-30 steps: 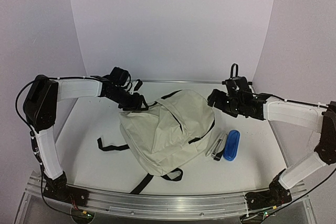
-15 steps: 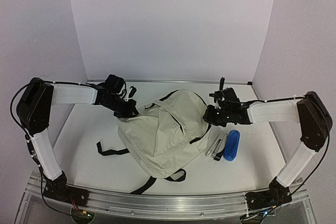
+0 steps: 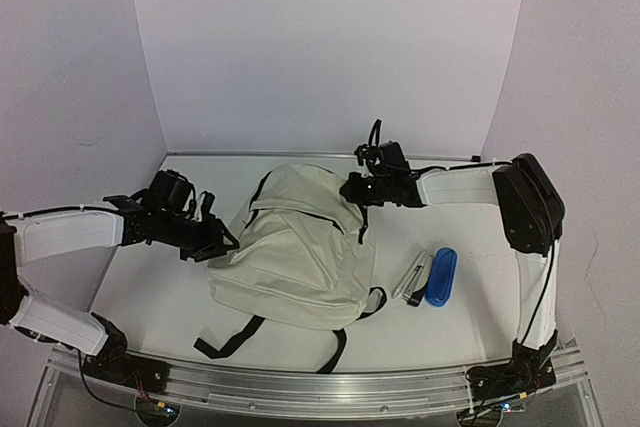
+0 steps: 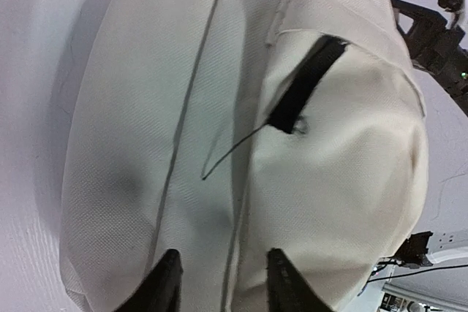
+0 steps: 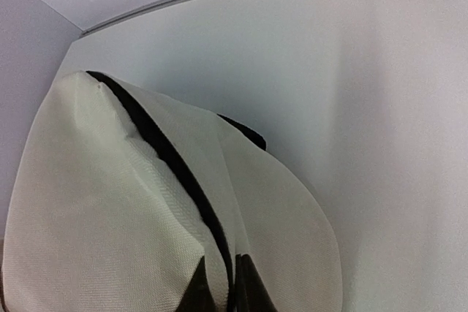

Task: Pack the student bag
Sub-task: Adjust the student bag at the center of the board, then unzip the student bag at the center of the board.

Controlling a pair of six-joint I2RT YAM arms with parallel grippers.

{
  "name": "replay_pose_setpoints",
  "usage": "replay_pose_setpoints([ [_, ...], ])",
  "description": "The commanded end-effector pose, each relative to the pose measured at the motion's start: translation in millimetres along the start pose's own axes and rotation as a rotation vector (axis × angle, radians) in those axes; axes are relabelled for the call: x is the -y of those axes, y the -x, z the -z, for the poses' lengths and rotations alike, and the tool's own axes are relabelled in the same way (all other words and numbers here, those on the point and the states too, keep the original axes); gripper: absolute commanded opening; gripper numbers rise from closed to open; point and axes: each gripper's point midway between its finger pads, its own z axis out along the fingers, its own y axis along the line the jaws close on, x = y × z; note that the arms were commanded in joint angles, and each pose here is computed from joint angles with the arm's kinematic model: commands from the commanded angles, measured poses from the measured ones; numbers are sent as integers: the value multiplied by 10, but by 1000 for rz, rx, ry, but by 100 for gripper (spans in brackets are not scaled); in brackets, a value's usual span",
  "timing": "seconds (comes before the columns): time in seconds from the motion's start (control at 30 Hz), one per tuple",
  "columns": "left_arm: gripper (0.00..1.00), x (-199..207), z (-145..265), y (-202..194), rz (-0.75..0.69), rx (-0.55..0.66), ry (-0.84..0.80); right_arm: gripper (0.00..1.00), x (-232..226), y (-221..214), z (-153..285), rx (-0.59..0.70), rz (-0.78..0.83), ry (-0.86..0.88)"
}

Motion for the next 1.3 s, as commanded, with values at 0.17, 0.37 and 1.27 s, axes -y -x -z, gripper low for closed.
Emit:
replay_pose_setpoints([
  [0.17,60,442,214,525,-98,101,-4,42,-271,331,236,117,44,63],
  [0.37,54,333,-84,767,-160,63,120,58,-220,269,600,129,24,46],
  [1.27,27,387,-327,599,-216,-6,116,60,-157,219,859,144,8,26],
])
